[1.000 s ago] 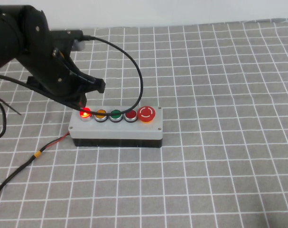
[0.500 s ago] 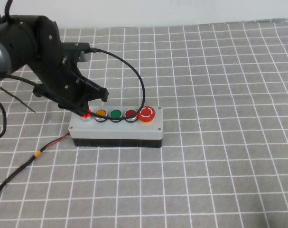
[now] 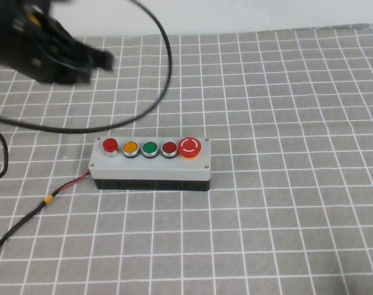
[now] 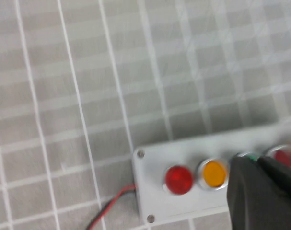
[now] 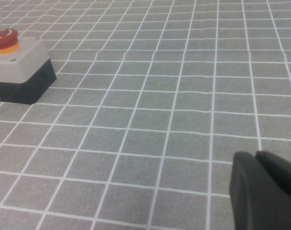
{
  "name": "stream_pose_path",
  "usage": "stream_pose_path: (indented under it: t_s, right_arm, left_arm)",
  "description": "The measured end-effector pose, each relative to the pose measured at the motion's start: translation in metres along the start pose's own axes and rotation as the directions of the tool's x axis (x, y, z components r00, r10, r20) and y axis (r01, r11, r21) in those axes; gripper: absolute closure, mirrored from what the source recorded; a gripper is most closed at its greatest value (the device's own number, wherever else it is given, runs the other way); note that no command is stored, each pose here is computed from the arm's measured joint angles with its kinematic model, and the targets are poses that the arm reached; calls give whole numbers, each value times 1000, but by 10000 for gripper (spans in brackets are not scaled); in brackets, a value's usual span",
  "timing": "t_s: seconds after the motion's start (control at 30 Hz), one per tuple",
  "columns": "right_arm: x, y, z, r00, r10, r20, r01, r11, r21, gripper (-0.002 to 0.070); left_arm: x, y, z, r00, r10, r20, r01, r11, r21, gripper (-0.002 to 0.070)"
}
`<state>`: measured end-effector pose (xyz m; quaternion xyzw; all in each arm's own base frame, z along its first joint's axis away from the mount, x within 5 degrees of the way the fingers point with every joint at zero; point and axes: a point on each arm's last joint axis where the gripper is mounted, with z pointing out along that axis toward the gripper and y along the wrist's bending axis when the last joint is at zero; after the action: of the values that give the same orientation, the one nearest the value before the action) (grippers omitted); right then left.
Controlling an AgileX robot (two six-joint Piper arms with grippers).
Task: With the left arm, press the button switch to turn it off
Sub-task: 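Press the lit red button on the button box to turn it off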
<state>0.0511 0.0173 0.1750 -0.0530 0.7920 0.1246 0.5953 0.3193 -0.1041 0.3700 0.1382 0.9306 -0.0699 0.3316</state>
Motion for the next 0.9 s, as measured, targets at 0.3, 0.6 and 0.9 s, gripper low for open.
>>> stream_pose_path:
  t_s: [0.3,0.6,0.9]
  right_arm:
    - [0,0,0,1000,0,0,0,1000,0,692]
    - [0,0,0,1000,0,0,0,1000,0,692]
    - [0,0,0,1000,2,0,-2,1000,-1,692]
  left_arm:
    - [28,-3,-122,971,12,238,-12,1000,-2,678]
    - [120,-2,-176,956,-35,292,33,999,13,678]
    - [208,-1,-192,925,-49,377,43,999,24,678]
